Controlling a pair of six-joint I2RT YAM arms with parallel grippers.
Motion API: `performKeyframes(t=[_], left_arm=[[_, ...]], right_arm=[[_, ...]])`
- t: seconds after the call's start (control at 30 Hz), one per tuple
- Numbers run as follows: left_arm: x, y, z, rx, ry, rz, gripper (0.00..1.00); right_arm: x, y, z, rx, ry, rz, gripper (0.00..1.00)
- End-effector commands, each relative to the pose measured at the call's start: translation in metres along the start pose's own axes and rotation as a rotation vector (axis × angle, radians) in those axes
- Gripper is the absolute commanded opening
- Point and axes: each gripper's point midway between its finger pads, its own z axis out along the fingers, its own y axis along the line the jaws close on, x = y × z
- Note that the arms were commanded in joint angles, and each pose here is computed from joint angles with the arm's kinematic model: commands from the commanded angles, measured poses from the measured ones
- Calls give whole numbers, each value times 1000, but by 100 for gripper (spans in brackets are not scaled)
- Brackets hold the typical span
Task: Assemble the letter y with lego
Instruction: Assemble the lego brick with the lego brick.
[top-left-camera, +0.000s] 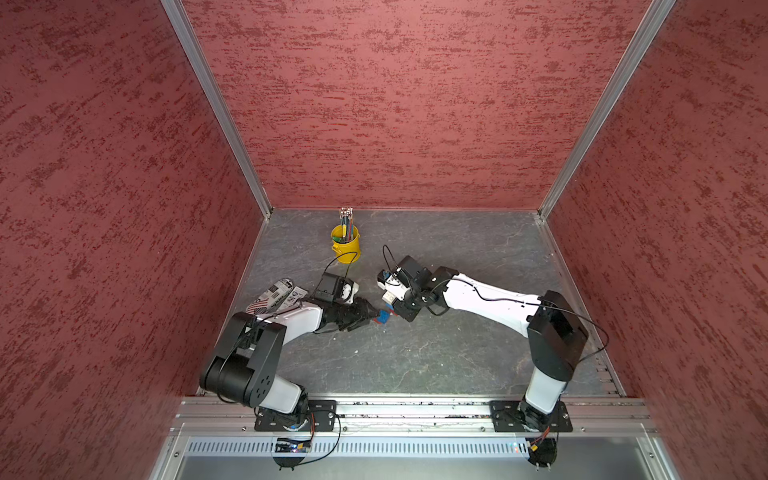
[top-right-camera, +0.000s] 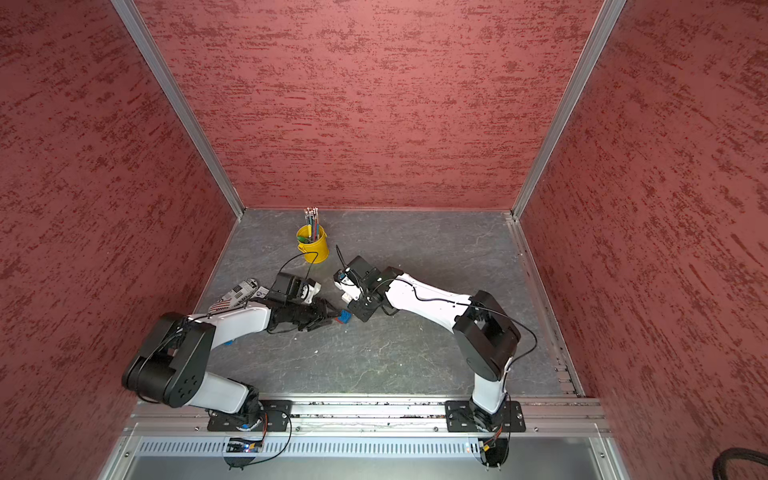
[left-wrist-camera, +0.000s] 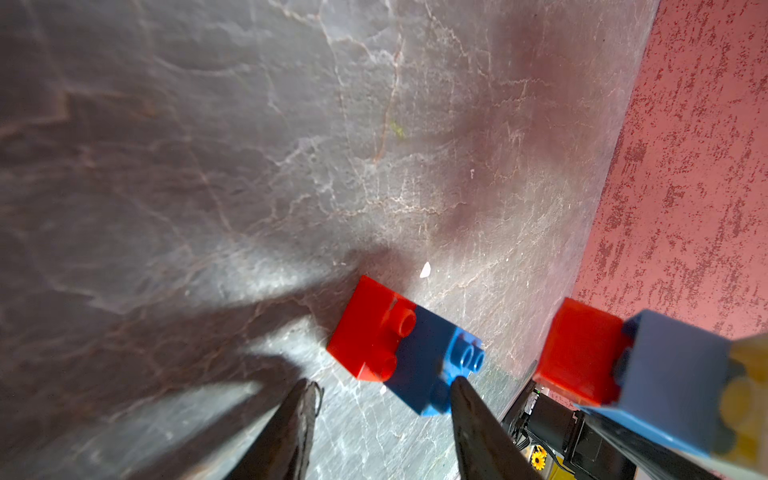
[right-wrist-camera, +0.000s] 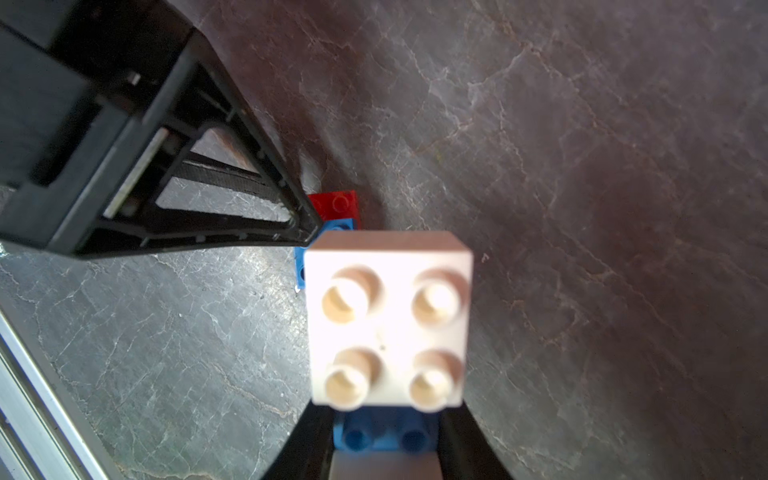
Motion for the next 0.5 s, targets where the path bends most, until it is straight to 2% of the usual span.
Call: performKeyframes(t=[0.0, 0.47], left_arm=[[15, 51, 4, -200, 23, -84, 53], [14, 52, 4, -201, 20, -88, 53]], right_arm=[[-13, 11, 5, -25, -26, -73, 31], [-14, 25, 16, -60, -11, -118, 31]])
